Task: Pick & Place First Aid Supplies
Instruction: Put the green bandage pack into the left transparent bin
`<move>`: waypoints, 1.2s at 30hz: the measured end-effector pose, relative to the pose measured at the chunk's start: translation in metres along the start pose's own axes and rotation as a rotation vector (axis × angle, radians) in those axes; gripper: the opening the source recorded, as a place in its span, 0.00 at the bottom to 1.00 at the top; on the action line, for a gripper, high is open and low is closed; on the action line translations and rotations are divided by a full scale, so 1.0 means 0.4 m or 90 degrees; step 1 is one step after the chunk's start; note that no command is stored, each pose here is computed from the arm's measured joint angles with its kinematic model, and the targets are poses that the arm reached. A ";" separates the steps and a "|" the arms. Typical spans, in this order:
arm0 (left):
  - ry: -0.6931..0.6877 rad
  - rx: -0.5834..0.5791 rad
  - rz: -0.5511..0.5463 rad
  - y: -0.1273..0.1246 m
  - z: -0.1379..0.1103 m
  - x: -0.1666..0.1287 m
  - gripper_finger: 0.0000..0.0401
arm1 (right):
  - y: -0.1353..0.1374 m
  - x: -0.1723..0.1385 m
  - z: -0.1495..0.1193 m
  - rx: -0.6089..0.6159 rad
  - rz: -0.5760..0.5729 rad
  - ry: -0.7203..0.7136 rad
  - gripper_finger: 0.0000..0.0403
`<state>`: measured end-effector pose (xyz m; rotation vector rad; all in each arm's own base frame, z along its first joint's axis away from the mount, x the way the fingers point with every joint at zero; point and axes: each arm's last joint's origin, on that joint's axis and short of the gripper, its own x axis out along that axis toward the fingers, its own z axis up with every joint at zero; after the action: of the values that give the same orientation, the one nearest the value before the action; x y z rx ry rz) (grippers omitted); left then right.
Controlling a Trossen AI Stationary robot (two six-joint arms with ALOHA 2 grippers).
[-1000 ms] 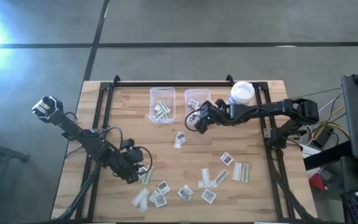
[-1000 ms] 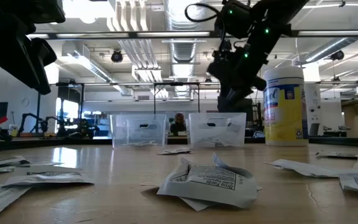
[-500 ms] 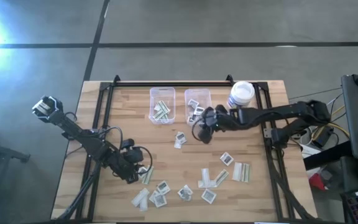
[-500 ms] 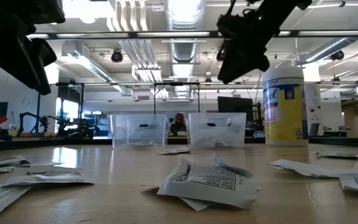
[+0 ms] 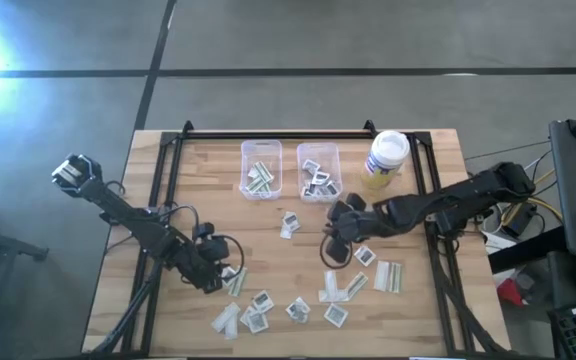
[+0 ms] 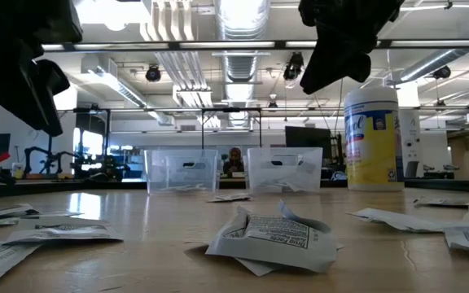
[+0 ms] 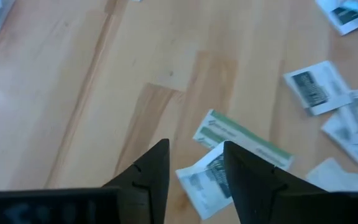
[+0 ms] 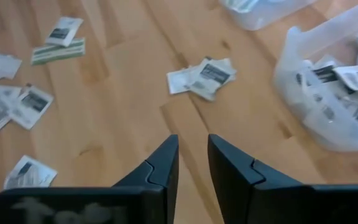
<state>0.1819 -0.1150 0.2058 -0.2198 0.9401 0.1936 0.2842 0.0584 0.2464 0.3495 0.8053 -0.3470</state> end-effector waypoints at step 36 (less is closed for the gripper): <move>-0.091 0.053 -0.089 -0.099 0.097 -0.022 0.47 | 0.021 -0.005 -0.027 -0.003 -0.011 -0.008 0.16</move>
<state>0.2171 -0.1431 0.2392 -0.1920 0.7853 0.0406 0.2797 0.0708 0.2423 0.3356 0.7967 -0.3629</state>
